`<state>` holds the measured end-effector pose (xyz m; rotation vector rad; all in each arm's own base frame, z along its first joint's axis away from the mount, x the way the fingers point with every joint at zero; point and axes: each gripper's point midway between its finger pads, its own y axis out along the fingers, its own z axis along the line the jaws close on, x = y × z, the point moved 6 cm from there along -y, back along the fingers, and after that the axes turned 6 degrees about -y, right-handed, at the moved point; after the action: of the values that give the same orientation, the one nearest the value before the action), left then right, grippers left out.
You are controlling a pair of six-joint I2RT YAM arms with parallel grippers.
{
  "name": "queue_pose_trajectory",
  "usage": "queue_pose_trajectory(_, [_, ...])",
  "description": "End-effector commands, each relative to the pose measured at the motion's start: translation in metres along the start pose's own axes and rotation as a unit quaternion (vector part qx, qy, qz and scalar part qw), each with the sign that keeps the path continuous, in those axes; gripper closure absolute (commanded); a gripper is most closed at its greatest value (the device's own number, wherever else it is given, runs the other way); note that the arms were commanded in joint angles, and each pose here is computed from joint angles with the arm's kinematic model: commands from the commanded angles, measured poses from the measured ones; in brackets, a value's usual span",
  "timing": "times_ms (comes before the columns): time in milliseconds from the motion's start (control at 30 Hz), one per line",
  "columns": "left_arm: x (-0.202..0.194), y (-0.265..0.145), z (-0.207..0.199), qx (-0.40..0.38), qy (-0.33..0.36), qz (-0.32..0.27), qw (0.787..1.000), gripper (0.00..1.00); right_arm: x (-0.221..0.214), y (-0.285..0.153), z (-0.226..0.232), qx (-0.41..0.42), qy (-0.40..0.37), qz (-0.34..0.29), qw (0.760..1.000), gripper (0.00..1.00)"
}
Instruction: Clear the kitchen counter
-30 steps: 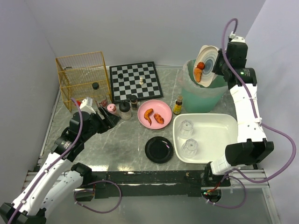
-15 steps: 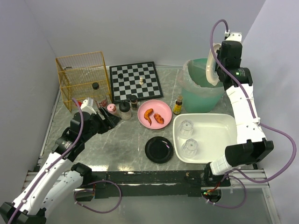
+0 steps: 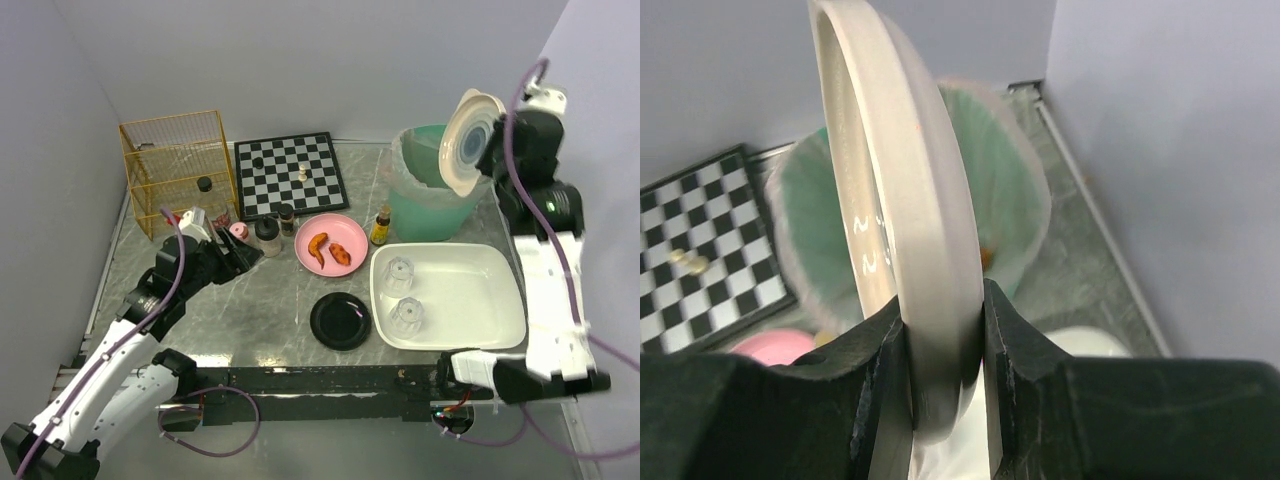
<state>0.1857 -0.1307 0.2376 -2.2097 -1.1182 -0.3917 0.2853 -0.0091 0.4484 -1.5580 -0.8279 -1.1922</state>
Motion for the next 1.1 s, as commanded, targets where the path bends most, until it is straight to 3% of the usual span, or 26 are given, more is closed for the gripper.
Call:
queue_pose_trajectory(0, [0.003, 0.004, -0.012, -0.034, 0.014, 0.002, 0.999, 0.25, -0.002, -0.061, -0.017, 0.014, 0.099, -0.046, 0.994, 1.0])
queue_pose_trajectory(233, [0.003, 0.011, -0.018, -0.045, 0.026, 0.018, 0.998, 0.25, -0.09, -0.093, -0.035, -0.013, 0.152, 0.02, 0.988, 1.0])
queue_pose_trajectory(500, [0.002, 0.015, -0.022, -0.053, 0.033, 0.034, 0.997, 0.26, -0.189, -0.092, -0.047, -0.092, 0.193, 0.104, 0.971, 1.0])
queue_pose_trajectory(767, [0.003, 0.017, -0.026, -0.056, 0.043, 0.044, 0.997, 0.26, -0.234, -0.076, -0.055, -0.166, 0.19, 0.138, 0.958, 1.0])
queue_pose_trajectory(1067, [-0.001, 0.019, -0.022, -0.059, 0.039, 0.049, 0.996, 0.26, -0.279, -0.05, -0.053, -0.181, 0.238, 0.167, 0.94, 1.0])
